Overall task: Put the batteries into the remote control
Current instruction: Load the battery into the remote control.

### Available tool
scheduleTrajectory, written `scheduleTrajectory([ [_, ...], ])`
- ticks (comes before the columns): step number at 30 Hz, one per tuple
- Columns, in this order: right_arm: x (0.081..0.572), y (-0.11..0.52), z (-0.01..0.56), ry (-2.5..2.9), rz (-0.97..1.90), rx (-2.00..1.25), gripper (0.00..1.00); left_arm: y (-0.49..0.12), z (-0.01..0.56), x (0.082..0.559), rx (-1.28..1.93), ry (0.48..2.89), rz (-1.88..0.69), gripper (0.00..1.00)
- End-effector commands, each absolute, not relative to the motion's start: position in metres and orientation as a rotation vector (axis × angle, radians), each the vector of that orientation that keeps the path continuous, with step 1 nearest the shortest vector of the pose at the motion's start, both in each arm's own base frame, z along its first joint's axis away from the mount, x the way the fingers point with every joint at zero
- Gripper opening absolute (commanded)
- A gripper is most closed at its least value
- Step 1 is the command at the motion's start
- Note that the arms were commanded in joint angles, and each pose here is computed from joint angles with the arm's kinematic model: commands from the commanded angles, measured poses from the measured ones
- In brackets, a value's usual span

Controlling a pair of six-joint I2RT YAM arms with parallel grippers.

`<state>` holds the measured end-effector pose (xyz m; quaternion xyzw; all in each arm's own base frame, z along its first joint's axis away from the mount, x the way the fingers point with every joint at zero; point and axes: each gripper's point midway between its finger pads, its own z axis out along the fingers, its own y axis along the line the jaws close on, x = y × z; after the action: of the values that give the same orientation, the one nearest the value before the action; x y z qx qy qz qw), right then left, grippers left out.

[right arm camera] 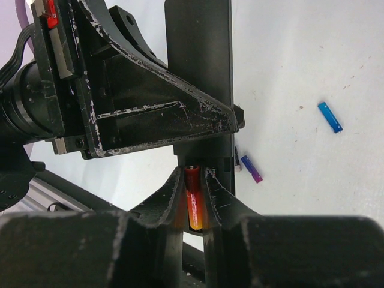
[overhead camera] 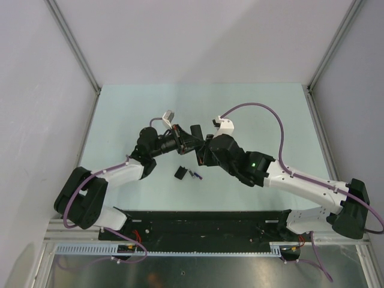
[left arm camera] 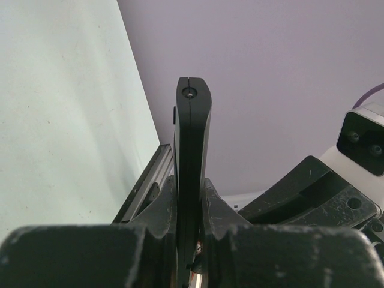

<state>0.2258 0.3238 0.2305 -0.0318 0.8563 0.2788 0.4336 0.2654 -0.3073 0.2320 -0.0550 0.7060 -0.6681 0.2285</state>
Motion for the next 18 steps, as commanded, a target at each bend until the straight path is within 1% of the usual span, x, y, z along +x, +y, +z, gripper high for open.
scheduleTrajectory([
  [1,0.183,0.327,0.177,2.374,0.692,-0.224,0.19,-0.299,0.332,0.262,-0.043,1.556,-1.931,0.00],
  [5,0.184,0.329,0.180,2.368,0.703,-0.211,0.23,-0.300,0.329,0.262,-0.047,1.563,-1.932,0.00],
  [14,0.193,0.329,0.194,2.337,0.706,-0.185,0.29,-0.302,0.323,0.262,-0.055,1.577,-1.928,0.00],
  [18,0.195,0.327,0.199,2.326,0.700,-0.181,0.34,-0.302,0.323,0.263,-0.054,1.578,-1.926,0.00],
])
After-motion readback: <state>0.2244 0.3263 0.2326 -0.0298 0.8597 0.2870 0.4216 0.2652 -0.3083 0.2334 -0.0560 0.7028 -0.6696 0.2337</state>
